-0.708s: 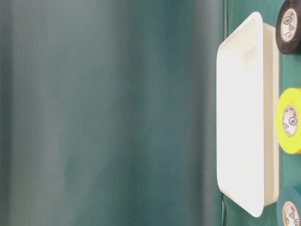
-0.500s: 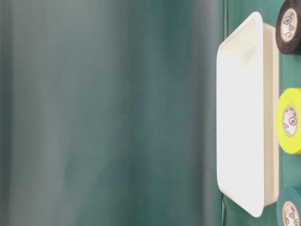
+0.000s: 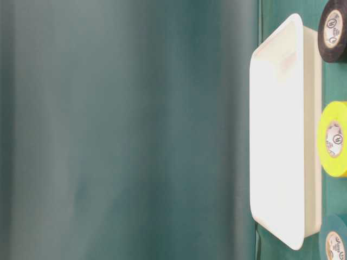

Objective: Place the tape from the fixed location into the white case.

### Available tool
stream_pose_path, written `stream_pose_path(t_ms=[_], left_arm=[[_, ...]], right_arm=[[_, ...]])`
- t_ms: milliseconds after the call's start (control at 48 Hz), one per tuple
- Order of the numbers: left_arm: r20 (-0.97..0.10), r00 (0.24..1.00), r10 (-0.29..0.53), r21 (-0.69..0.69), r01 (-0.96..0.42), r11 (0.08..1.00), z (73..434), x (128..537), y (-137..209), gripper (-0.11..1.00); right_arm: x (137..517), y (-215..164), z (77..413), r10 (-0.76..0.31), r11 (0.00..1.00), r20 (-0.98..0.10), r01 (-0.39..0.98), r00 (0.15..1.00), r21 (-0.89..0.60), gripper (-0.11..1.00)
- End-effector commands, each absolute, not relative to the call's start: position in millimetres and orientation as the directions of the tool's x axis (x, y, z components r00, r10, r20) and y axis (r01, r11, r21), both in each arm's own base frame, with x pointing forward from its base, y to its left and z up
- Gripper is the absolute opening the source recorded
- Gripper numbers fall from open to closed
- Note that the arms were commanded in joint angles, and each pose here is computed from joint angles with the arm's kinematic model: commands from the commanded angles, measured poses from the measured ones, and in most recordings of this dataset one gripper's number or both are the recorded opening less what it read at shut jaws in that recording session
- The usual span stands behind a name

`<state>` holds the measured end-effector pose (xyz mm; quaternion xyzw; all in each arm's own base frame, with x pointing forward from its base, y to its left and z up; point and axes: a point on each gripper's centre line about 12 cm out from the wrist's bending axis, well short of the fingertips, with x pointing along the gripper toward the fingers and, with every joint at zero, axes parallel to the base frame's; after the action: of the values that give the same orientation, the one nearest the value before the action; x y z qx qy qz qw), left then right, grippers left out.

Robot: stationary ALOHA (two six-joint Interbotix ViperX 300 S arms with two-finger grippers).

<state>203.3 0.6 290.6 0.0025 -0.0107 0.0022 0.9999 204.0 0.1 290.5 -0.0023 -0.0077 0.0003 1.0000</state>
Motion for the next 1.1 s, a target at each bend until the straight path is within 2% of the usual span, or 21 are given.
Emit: stream_pose_path(t_ms=[0,104,312,396,1082], left_arm=[[0.035,0.999,0.004,0.006,-0.004,1.000,297.3,206.8,0.4,0.04],[0.032,0.999,0.005,0.005,-0.005,1.000,296.6,208.4,0.8,0.20],[0.049,0.999,0.004,0.002,-0.004,1.000,298.1,208.3,0.5,0.80],[0.051,0.999,0.004,0.000,-0.004,1.000,298.4,208.0,0.5,0.96],[0.035,0.999,0.009,-0.001,-0.009,1.000,295.7,211.6,1.4,0.96]], right_arm=[[206.6,-0.2,301.6,-0.001,1.000,0.041,0.001,0.999,-0.006,0.00],[206.6,-0.6,301.6,-0.002,1.000,0.041,0.003,0.999,-0.006,0.00],[206.6,-0.2,301.4,-0.001,1.000,0.040,0.001,0.999,-0.006,0.00],[206.6,-0.6,301.4,-0.003,1.000,0.040,0.003,0.999,-0.005,0.00],[206.7,-0.6,300.9,-0.002,1.000,0.035,0.003,0.999,-0.006,0.00]])
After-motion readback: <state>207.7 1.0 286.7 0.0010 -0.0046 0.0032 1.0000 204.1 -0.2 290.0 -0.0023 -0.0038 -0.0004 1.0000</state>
